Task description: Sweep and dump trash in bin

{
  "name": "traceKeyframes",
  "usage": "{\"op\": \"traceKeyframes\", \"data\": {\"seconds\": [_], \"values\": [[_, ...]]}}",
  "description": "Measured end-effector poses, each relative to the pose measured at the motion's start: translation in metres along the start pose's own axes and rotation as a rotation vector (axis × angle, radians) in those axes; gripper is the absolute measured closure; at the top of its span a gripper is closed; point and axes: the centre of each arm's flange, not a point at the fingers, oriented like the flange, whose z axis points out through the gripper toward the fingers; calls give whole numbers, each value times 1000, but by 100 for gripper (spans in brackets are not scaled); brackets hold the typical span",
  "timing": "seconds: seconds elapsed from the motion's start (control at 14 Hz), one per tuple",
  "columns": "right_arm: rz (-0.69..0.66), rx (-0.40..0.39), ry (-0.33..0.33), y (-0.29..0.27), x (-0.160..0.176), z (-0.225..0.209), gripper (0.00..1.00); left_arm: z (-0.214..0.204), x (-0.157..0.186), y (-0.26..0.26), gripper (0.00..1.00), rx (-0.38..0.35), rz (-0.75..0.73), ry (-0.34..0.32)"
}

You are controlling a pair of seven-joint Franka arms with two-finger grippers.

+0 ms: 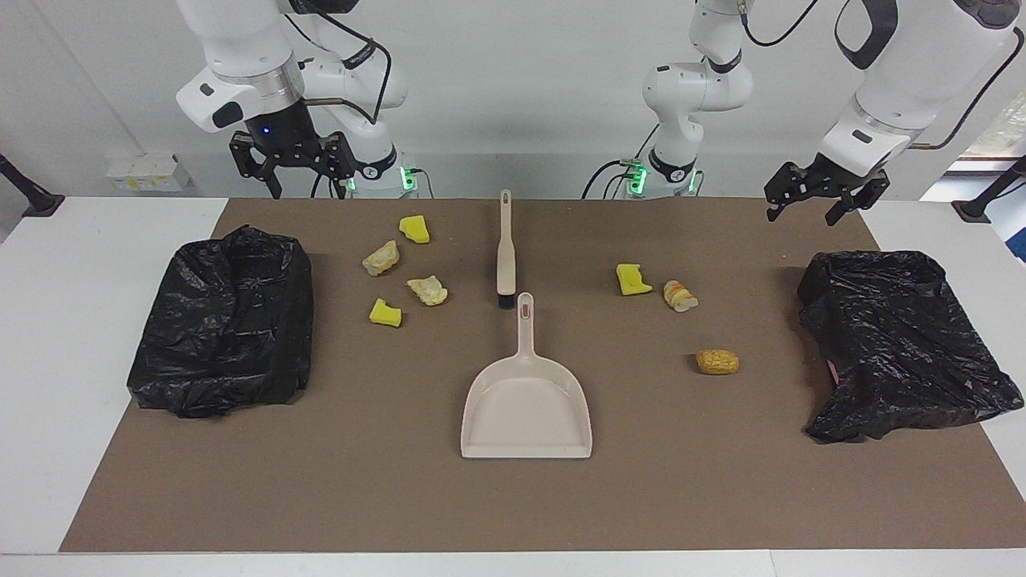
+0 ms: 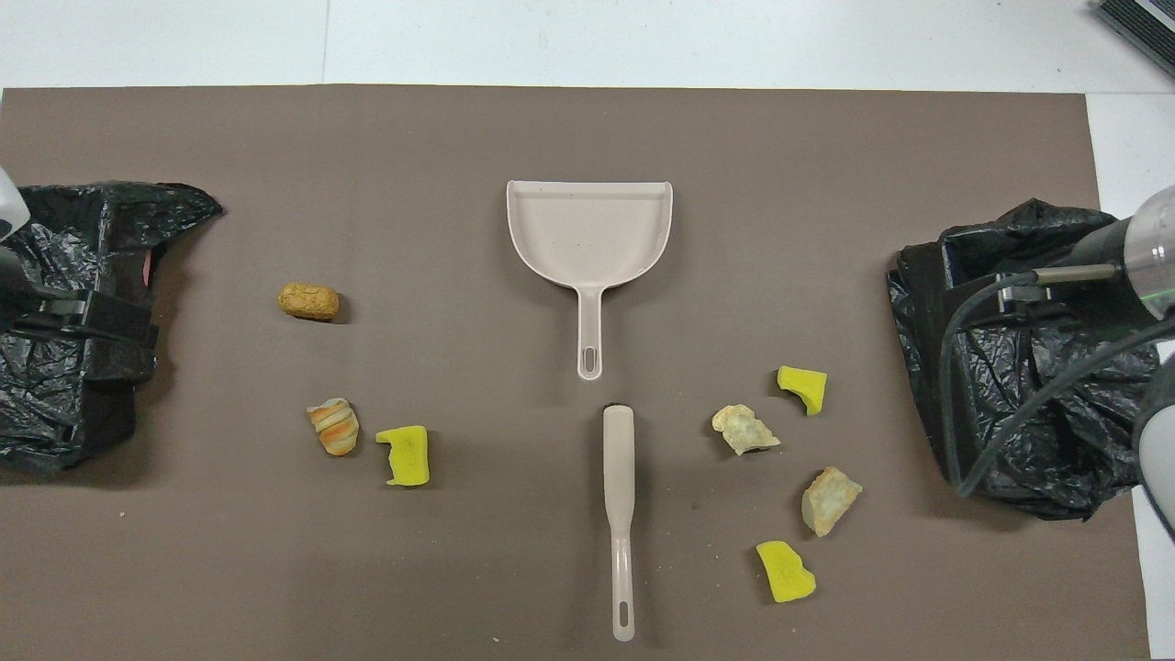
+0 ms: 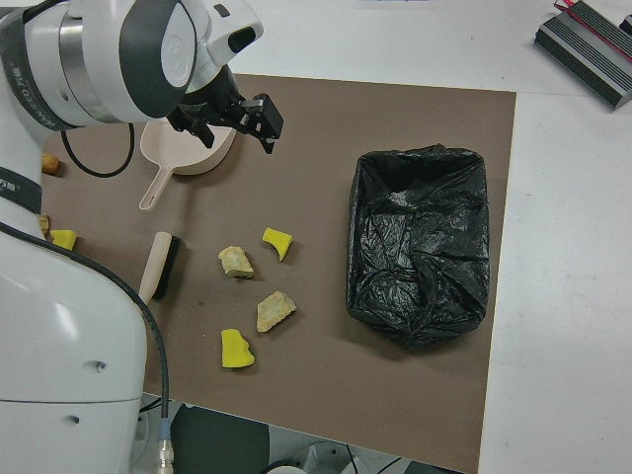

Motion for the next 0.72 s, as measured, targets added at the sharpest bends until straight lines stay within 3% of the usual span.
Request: {"op": "traceKeyframes", "data": {"seconds": [0.21, 0.72], "values": [[0, 3, -7, 0, 0, 3, 0, 18, 2, 20, 0, -1, 46, -25], [13, 17, 21, -27, 11, 19, 0, 96, -7, 141, 0, -35, 183, -60]]}}
